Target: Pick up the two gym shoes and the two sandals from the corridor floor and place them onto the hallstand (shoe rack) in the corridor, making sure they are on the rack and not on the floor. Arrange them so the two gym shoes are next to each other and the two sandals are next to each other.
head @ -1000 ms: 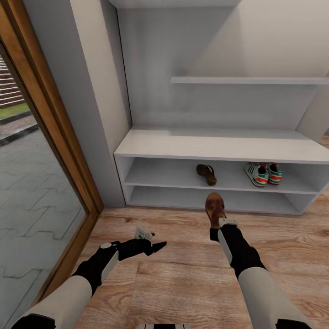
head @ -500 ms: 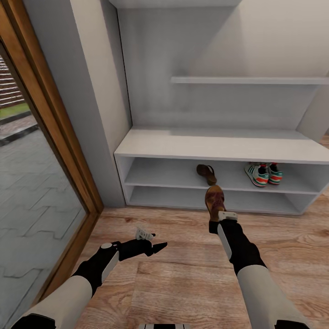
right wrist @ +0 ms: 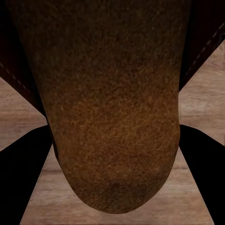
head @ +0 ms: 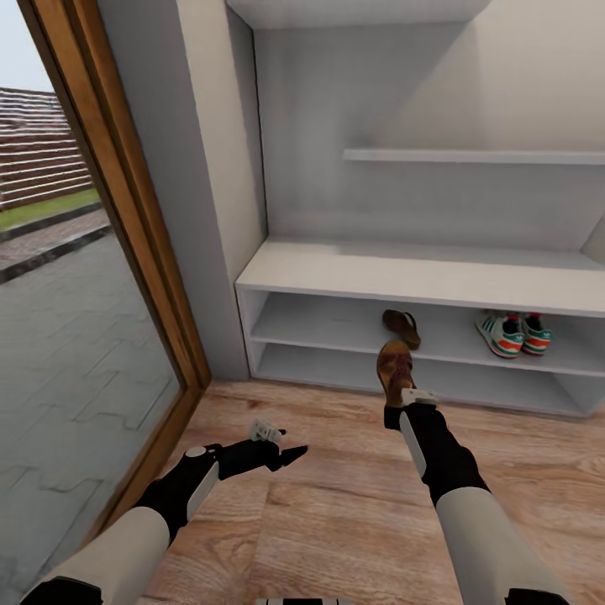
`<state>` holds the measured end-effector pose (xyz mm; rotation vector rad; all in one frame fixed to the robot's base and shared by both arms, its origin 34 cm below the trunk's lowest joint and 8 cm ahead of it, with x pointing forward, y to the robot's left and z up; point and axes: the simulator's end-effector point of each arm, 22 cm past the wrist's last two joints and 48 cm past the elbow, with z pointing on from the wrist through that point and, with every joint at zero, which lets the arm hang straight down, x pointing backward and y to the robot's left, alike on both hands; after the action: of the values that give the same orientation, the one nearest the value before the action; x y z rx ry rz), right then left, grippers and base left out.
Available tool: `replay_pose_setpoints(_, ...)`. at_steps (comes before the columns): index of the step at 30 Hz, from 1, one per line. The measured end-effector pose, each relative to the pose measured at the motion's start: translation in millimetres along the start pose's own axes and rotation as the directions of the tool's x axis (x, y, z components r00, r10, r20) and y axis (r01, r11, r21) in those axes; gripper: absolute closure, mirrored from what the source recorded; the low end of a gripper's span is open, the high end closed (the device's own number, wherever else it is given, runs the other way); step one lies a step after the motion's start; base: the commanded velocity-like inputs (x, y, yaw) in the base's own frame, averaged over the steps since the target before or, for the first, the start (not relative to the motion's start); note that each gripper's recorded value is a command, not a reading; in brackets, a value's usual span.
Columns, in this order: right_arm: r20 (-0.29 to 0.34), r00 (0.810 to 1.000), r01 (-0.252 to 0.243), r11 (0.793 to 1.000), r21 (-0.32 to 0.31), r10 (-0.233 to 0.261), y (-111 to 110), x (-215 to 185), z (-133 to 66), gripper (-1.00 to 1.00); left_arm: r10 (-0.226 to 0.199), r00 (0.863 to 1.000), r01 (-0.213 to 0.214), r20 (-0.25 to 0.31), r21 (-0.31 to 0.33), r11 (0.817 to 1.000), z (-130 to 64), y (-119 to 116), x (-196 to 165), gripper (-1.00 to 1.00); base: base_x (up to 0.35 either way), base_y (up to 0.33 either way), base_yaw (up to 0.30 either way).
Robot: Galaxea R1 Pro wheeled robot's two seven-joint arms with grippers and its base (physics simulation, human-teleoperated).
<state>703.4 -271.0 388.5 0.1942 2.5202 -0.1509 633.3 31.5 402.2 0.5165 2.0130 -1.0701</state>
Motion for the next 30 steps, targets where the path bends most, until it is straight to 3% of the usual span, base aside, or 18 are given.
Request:
replay_pose_setpoints(7,-0.005,1.000,0.001,1.000,-0.001,-0.001,0.3,2.5,2.3,1.00,-0.005,1.000,0.005,-0.003,0.000,1.000,0.7,1.0,2.8,-1.00,0.043,0.000,0.109)
replay_pose_setpoints(24,-0.006,1.000,0.002,1.000,0.001,-0.002,0.0,3.3,2.5,1.00,-0.004,1.000,0.005,-0.005,0.002,1.000,1.4,-0.1,3.3,-1.00,0.328,0.000,0.002)
replay_pose_setpoints(30,-0.007,1.000,0.002,1.000,0.001,-0.002,-0.1,3.5,2.9,1.00,-0.006,1.000,0.006,-0.003,0.006,1.000,3.4,-2.3,3.1,-1.00,0.139,0.000,0.000)
